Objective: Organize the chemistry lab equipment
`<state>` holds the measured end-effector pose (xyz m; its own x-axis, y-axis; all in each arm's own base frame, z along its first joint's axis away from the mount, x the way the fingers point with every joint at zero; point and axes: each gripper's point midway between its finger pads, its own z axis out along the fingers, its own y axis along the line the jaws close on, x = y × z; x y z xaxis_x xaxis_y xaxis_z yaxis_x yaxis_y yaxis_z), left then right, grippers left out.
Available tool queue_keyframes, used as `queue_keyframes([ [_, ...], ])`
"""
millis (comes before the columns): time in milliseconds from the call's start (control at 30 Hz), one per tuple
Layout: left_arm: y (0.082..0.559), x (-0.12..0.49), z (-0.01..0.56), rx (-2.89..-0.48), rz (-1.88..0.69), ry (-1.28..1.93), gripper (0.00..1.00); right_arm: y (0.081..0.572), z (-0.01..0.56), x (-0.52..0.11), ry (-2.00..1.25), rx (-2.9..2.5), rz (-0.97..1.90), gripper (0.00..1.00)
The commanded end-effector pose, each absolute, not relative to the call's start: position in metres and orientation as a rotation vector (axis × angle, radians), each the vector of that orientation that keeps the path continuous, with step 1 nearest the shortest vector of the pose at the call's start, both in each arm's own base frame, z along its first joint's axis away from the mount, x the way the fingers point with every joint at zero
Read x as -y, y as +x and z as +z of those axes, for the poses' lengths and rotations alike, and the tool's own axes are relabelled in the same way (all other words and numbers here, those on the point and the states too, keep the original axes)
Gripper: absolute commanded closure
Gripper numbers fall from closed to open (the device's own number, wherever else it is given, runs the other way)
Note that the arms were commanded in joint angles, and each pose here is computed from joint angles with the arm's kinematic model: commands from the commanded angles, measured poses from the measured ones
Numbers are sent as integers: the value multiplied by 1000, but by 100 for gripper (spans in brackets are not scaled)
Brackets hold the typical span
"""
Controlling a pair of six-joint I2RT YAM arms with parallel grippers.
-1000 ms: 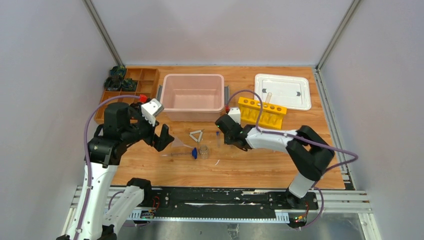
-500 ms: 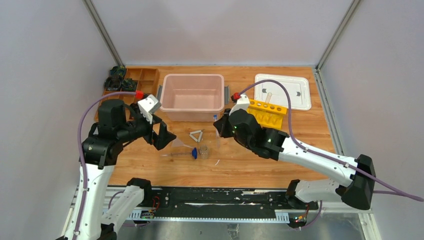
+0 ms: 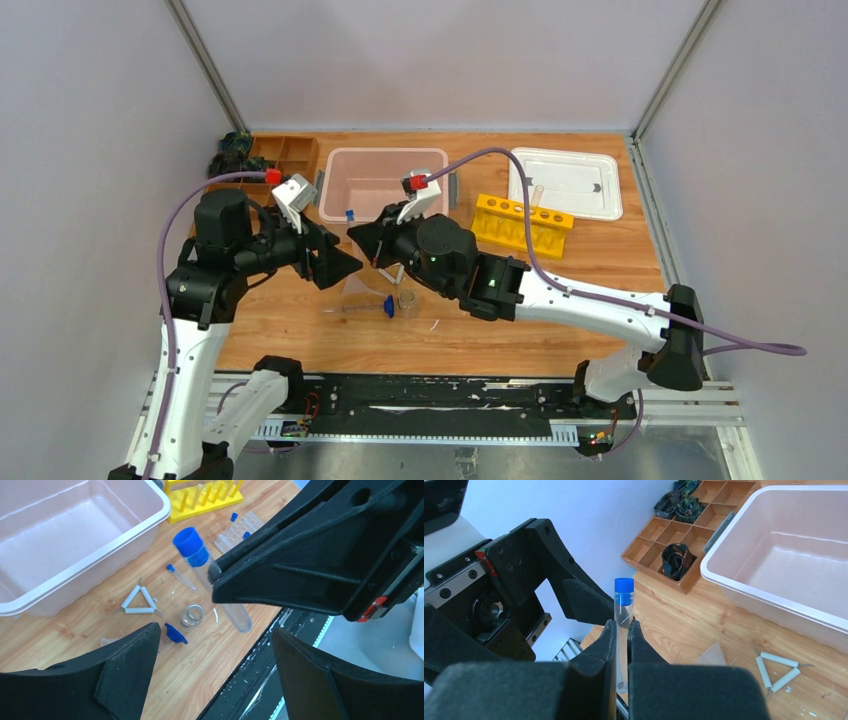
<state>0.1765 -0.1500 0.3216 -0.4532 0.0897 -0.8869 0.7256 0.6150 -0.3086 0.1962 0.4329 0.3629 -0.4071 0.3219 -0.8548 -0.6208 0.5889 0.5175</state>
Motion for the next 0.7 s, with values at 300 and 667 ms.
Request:
queue_keyframes([
  [300,182,157,332,-1839,-909,614,49,181,401,-445,-229,-1555,1132,100],
  [667,188,146,311,-1869,-790,663,92,184,394,-443,-283,-1675,1056,62],
])
